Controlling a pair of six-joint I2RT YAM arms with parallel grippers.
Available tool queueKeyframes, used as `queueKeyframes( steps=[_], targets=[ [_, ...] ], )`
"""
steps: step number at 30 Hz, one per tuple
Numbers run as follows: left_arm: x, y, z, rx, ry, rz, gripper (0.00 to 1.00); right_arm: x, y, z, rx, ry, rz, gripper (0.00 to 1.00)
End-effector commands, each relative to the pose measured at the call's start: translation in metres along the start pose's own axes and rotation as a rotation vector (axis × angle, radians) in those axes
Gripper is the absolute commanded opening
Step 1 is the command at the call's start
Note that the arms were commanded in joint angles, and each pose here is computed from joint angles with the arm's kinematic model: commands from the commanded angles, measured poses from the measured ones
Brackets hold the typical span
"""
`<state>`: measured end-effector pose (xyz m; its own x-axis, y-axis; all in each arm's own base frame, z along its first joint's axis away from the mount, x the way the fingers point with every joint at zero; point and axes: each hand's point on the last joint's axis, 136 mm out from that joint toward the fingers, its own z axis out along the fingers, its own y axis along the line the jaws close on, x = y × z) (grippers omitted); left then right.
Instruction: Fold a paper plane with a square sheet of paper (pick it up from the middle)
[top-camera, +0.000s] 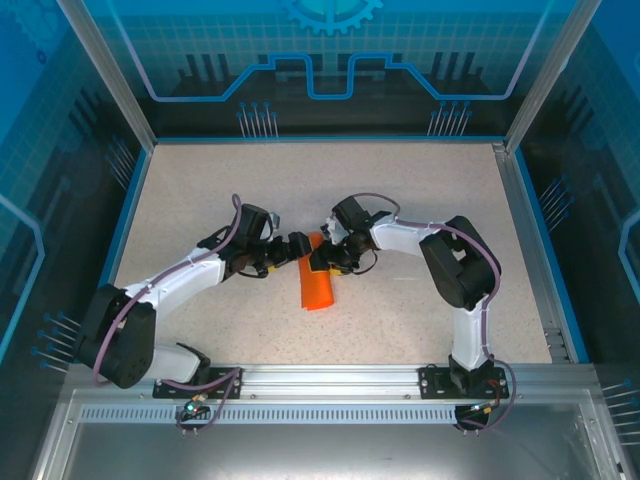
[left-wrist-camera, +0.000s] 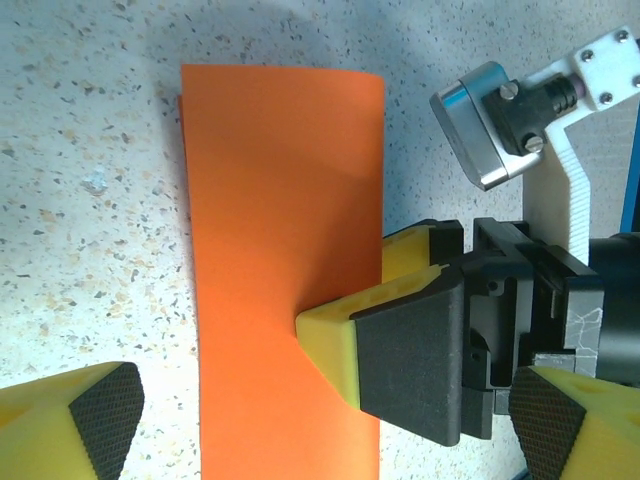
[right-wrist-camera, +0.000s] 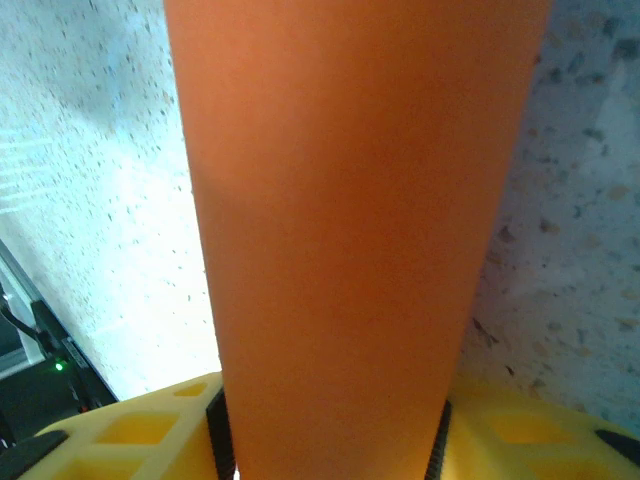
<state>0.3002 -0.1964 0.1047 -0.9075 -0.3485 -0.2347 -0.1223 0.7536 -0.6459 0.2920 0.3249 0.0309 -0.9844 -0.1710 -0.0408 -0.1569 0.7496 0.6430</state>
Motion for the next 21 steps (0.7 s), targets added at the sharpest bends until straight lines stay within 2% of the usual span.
queueKeyframes(
  steps=[1,4,21],
  targets=[
    [-0.004,0.005,-0.004,-0.027,-0.05,-0.025,0.98,-0.001,0.009,0.001,-0.027,-0.024,-0.02,0.49],
    [-0.01,0.008,-0.005,-0.051,-0.077,-0.039,0.98,-0.005,0.014,0.0,-0.049,-0.045,-0.029,0.42],
    [-0.032,0.016,-0.007,-0.173,-0.136,-0.078,0.98,-0.014,0.005,-0.001,0.025,-0.06,-0.07,0.36]
  ],
)
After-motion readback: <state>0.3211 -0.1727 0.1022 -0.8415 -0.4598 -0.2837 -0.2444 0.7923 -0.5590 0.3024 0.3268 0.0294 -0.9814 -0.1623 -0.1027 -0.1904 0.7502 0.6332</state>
